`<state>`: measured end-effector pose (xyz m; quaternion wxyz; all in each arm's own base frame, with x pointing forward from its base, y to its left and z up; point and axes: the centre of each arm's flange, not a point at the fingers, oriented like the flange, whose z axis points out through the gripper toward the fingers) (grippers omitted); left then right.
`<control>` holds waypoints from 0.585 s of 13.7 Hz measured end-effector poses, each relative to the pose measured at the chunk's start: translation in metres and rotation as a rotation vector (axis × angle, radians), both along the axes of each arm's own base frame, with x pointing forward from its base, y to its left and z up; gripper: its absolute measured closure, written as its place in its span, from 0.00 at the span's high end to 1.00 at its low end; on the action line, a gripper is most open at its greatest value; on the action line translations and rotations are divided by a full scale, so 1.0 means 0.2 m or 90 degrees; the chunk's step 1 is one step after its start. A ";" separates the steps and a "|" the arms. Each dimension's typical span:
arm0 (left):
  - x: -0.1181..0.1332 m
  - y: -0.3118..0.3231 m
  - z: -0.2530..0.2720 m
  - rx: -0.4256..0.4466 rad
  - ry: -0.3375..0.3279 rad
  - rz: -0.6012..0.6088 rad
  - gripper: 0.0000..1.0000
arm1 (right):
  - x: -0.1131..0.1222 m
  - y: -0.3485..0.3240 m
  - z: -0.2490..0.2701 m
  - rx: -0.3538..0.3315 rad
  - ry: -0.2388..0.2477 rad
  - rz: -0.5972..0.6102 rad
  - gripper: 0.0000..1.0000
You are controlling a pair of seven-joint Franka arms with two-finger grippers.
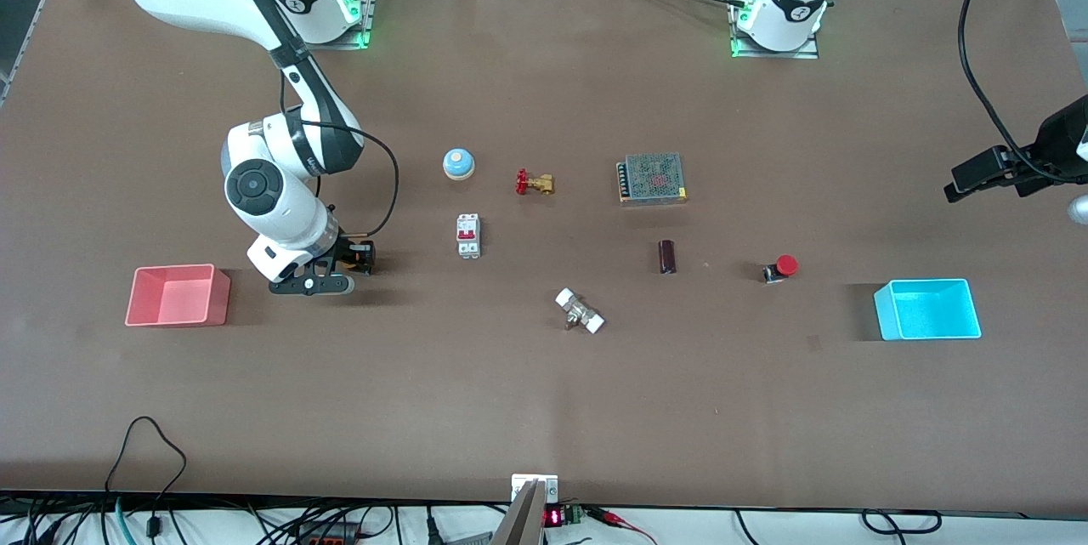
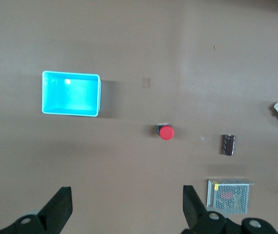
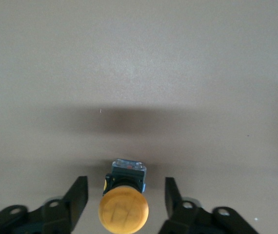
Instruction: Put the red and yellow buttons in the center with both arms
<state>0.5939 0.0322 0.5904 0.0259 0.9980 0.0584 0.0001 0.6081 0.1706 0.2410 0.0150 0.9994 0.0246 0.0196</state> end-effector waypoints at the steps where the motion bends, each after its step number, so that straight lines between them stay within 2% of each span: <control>1: 0.00 0.00 0.00 0.000 0.002 -0.001 1.00 | 0.02 0.00 0.04 0.002 -0.009 -0.001 0.86; 2: -0.01 0.00 0.00 0.000 0.004 -0.001 1.00 | 0.05 -0.01 0.10 0.001 -0.016 -0.004 0.97; 3: -0.01 -0.01 0.00 0.000 0.006 -0.002 1.00 | 0.07 -0.02 0.19 -0.002 -0.016 -0.010 1.00; 6: -0.02 -0.02 0.01 0.000 0.009 -0.004 1.00 | 0.12 -0.12 0.61 0.006 0.007 -0.015 1.00; 8: -0.02 -0.02 0.01 0.000 0.009 -0.004 1.00 | 0.10 -0.30 0.96 0.020 0.022 -0.019 1.00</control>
